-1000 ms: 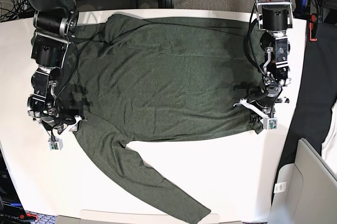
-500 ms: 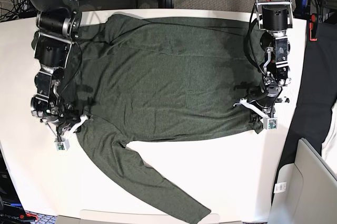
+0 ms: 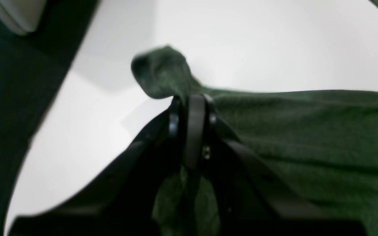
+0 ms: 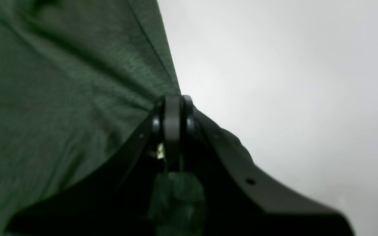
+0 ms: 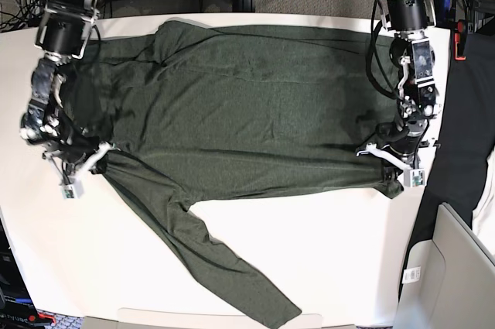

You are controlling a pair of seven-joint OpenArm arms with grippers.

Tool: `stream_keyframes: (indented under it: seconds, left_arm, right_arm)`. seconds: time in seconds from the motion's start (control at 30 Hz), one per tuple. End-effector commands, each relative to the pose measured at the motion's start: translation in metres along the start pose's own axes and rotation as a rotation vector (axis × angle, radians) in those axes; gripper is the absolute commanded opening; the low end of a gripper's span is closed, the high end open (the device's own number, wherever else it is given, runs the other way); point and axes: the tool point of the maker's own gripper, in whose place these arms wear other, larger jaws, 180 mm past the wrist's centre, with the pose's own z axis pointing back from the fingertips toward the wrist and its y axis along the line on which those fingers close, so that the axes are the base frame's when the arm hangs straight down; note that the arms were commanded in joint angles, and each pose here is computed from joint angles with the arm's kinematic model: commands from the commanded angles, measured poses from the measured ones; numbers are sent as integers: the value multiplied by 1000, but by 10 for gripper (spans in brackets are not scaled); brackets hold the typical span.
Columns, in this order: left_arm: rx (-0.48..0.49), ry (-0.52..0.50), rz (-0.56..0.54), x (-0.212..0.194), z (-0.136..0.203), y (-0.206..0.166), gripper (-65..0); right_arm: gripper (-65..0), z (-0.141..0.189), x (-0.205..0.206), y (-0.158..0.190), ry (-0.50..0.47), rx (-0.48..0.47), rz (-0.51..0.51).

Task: Fold the T-shirt properly
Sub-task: 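Grasp the shirt side edge with the right gripper and fold it inward, then regrasp the folded side with the right gripper and push it further inward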

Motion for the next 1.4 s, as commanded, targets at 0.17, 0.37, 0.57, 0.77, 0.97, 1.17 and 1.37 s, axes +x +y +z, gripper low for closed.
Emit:
stream_keyframes:
  seconds: [0.17, 0.37, 0.57, 0.77, 0.97, 1.17, 1.37]
  left_arm:
    - [31, -40, 5, 9, 7, 15, -649]
    - [24, -73, -24, 15, 23, 11, -649]
    - [25, -110, -50, 22, 41, 11, -649]
    - [29, -100, -48, 17, 42, 13, -649]
    - [27, -98, -46, 16, 42, 12, -649]
    - [23, -95, -47, 16, 42, 10, -649]
    - [23, -97, -48, 16, 42, 10, -649]
  right_arm:
    - [-645, 35, 15, -13, -117, 39, -43]
    - [-645, 60, 6, -32, -133, 29, -113]
    - [-645, 75, -6, -40, -139, 28, -166]
    - [-635, 74, 2, -42, -158, 18, -174]
    - [-433, 50, 43, -30, -140, -62, -97]
    - [-334, 16, 64, -21, -102, -100, -134]
    - [-334, -21, 58, -9, -40, -93, -172]
